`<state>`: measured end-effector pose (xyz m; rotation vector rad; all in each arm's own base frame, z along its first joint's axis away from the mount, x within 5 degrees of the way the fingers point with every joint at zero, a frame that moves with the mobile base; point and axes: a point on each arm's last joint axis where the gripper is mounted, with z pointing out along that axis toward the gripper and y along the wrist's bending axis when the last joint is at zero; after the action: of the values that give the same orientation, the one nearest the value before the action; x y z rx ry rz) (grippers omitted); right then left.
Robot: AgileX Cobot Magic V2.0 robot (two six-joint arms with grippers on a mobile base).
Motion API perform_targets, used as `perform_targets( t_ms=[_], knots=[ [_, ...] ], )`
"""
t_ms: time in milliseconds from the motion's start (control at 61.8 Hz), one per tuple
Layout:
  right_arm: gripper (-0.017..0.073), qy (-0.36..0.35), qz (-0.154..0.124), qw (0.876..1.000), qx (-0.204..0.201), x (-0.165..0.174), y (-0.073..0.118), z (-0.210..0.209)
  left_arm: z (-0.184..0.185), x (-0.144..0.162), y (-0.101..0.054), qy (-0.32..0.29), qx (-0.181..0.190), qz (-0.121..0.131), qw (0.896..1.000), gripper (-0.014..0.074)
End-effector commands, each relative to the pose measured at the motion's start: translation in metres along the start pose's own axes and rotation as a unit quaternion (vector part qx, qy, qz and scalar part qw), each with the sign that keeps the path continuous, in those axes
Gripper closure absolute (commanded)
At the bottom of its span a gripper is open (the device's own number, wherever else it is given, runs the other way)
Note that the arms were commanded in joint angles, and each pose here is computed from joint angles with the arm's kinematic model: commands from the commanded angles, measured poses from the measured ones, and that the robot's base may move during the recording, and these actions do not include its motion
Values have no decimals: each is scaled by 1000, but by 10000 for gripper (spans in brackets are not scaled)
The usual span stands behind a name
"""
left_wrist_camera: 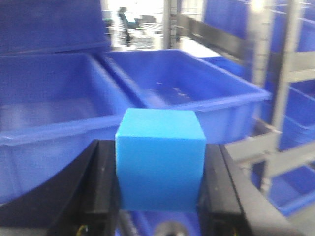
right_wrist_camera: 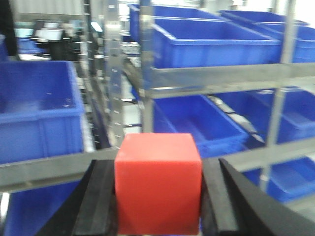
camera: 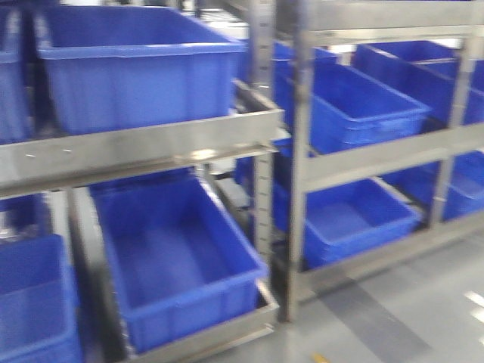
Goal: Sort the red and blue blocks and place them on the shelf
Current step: 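Drive up to the shelf of blue bins and stop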
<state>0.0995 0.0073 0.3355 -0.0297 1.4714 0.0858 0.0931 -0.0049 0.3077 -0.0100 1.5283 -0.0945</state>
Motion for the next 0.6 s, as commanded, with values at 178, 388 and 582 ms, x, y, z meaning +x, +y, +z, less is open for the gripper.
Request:
perform_targets(
  t_ms=[178, 388, 582],
  knots=[
    [506, -58, -4, 998, -4, -18, 1, 0, -1, -19, -1, -61, 2, -5, 998, 469],
    [506, -58, -4, 998, -4, -18, 1, 0, -1, -19, -1, -61, 2, -5, 998, 469],
    [506, -58, -4, 998, -4, -18, 1, 0, -1, -19, -1, -61, 2, -5, 998, 469]
  ],
)
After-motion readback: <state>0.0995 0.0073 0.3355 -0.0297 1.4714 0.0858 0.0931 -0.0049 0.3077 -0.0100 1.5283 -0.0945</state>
